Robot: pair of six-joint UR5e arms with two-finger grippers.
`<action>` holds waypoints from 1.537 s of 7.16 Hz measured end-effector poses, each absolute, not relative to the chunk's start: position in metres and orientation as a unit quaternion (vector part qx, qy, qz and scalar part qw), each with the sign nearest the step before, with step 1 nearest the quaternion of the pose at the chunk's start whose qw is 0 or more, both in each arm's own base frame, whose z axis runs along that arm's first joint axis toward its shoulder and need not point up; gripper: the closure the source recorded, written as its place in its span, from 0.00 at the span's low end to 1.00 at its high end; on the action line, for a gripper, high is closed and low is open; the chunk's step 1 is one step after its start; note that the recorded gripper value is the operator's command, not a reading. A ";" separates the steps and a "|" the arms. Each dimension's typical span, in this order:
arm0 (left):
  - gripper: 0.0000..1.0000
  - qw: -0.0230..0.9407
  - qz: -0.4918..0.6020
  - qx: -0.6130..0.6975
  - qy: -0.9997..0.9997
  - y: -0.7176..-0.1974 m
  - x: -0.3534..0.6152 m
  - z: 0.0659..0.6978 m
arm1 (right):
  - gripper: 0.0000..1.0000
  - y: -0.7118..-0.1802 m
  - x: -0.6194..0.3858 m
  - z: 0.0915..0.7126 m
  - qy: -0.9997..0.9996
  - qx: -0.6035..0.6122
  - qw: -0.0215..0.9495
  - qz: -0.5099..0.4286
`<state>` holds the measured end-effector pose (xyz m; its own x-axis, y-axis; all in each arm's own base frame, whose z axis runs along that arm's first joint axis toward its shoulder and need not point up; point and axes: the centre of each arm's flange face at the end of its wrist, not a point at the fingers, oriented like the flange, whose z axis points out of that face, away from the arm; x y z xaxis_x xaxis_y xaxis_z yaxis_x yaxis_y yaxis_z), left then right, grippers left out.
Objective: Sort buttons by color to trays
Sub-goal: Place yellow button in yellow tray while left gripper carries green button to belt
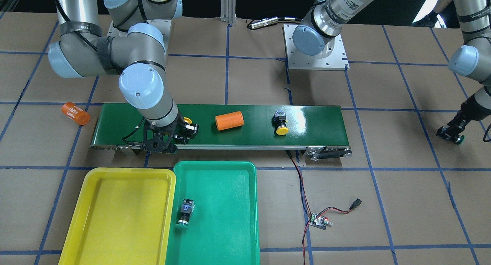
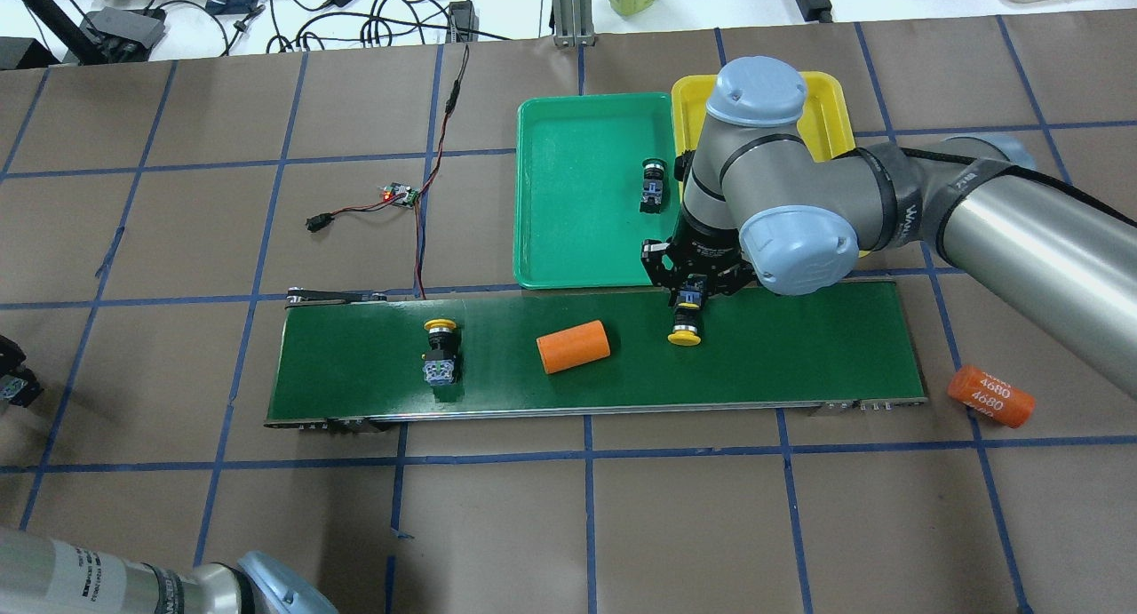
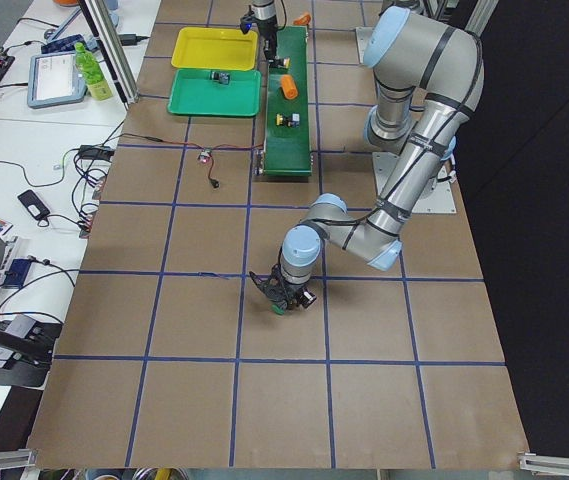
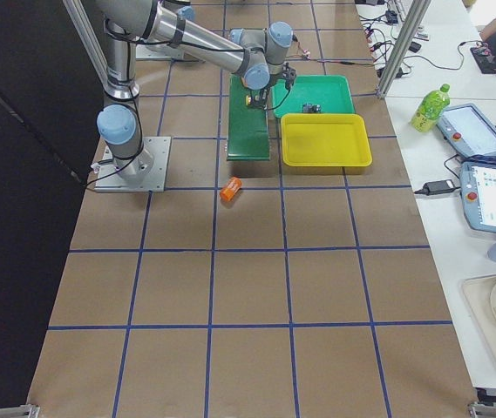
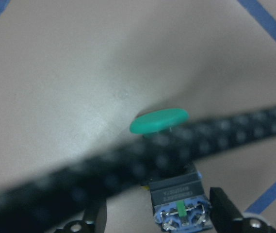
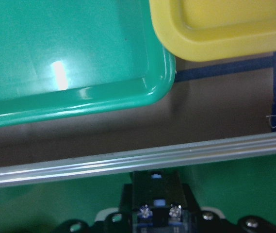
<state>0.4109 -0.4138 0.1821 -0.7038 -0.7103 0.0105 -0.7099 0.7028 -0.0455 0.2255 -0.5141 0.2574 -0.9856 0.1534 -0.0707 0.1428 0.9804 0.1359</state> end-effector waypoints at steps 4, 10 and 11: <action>1.00 0.007 -0.025 -0.371 0.928 -0.418 0.404 0.191 | 1.00 -0.587 0.160 0.327 0.995 0.094 0.027 -0.032; 1.00 -0.007 -0.006 -0.277 0.961 -0.431 0.218 0.311 | 0.00 -0.679 0.065 0.245 0.995 0.065 0.012 -0.077; 1.00 -0.008 -0.002 -0.222 0.975 -0.445 0.148 0.325 | 0.00 -0.678 0.067 0.245 0.995 0.063 0.012 -0.073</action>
<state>0.1477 -0.4450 0.3253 -0.9016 -0.4322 0.0161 -0.4322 0.9018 -0.0002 0.0671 -0.6777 0.2447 -0.9917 0.1245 -0.0330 0.1280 0.9814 -0.1431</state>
